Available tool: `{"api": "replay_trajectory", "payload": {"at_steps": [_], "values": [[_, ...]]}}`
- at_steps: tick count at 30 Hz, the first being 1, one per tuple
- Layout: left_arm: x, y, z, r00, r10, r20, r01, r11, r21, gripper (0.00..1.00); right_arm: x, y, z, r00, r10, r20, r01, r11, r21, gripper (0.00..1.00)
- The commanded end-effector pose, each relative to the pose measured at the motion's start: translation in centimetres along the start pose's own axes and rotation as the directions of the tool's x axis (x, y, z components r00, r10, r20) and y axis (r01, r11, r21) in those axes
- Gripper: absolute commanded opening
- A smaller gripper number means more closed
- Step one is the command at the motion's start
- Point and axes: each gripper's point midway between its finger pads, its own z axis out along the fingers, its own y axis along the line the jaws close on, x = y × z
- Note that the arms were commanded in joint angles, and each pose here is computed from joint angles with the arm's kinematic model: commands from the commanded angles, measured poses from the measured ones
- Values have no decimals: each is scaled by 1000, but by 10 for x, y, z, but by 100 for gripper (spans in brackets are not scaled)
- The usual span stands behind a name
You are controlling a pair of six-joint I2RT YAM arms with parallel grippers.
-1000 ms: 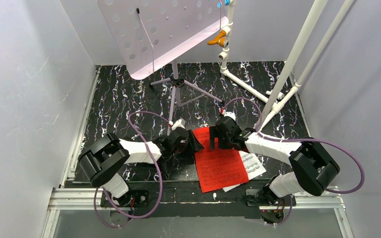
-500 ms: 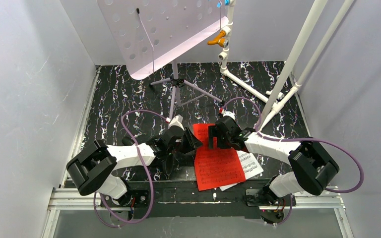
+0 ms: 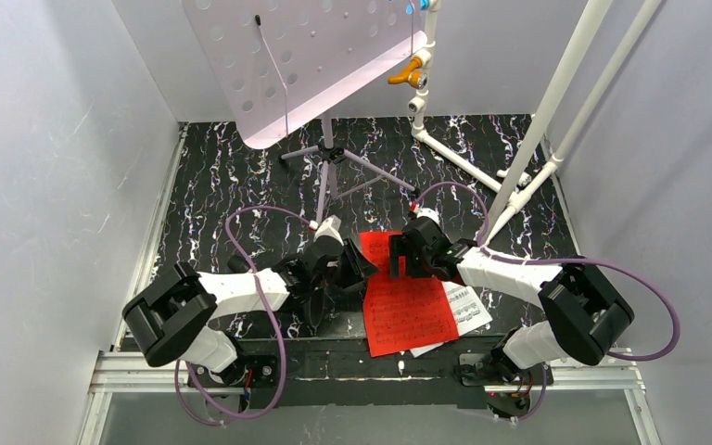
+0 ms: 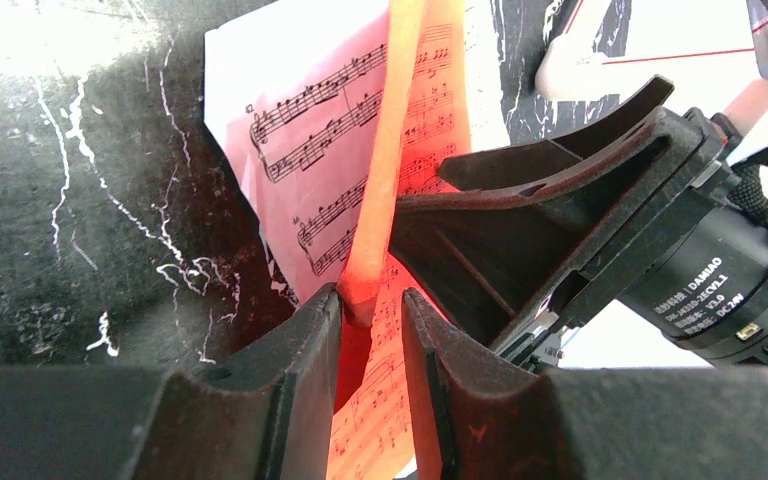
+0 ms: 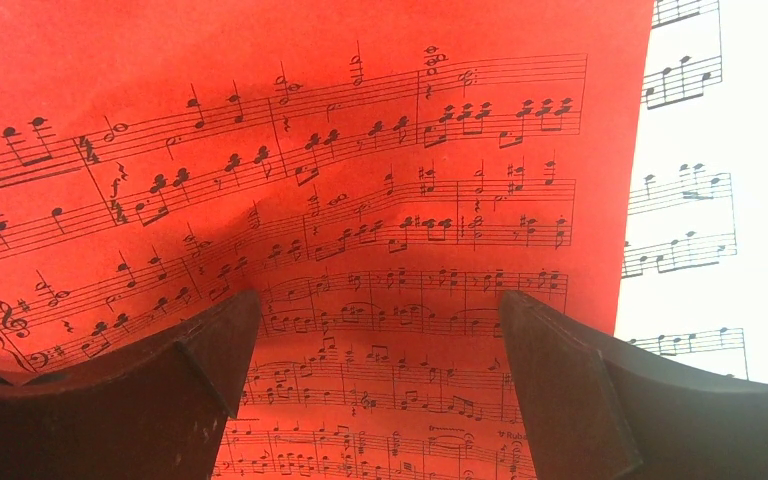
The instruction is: Set up the instrument practice props
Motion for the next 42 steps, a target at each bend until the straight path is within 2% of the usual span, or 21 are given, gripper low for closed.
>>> {"api": "replay_trajectory", "payload": {"at_steps": [1, 4, 9, 15, 20, 27, 36, 42], "values": [[-5, -7, -13, 1000, 11, 26, -12, 999, 35, 29, 34, -9, 2, 993, 22, -118, -20, 1000, 16, 98], [-4, -16, -17, 1000, -5, 13, 4, 998, 66, 32, 34, -9, 2, 992, 21, -120, -20, 1000, 16, 98], [16, -33, -15, 994, -39, -98, 50, 993, 106, 37, 34, -8, 3, 992, 19, -123, -18, 1000, 12, 98], [23, -24, -13, 995, -20, -98, 28, 996, 81, 42, 33, -6, 2, 992, 19, -124, -18, 1000, 7, 100], [22, -14, -7, 996, 33, -82, -28, 998, 57, 46, 32, -5, 3, 992, 20, -124, -20, 1000, 3, 100], [6, -19, 2, 983, 181, -18, -180, 982, 57, 47, 32, -4, 3, 992, 17, -128, -17, 1000, 1, 100], [-5, -27, 6, 970, 242, 14, -242, 969, 58, 39, 30, -3, 1, 992, 19, -124, -20, 1000, -3, 100], [-4, -18, 12, 969, 247, -7, -247, 968, 41, 24, 27, -3, -3, 993, 3, -114, -4, 1000, -9, 100]]}}
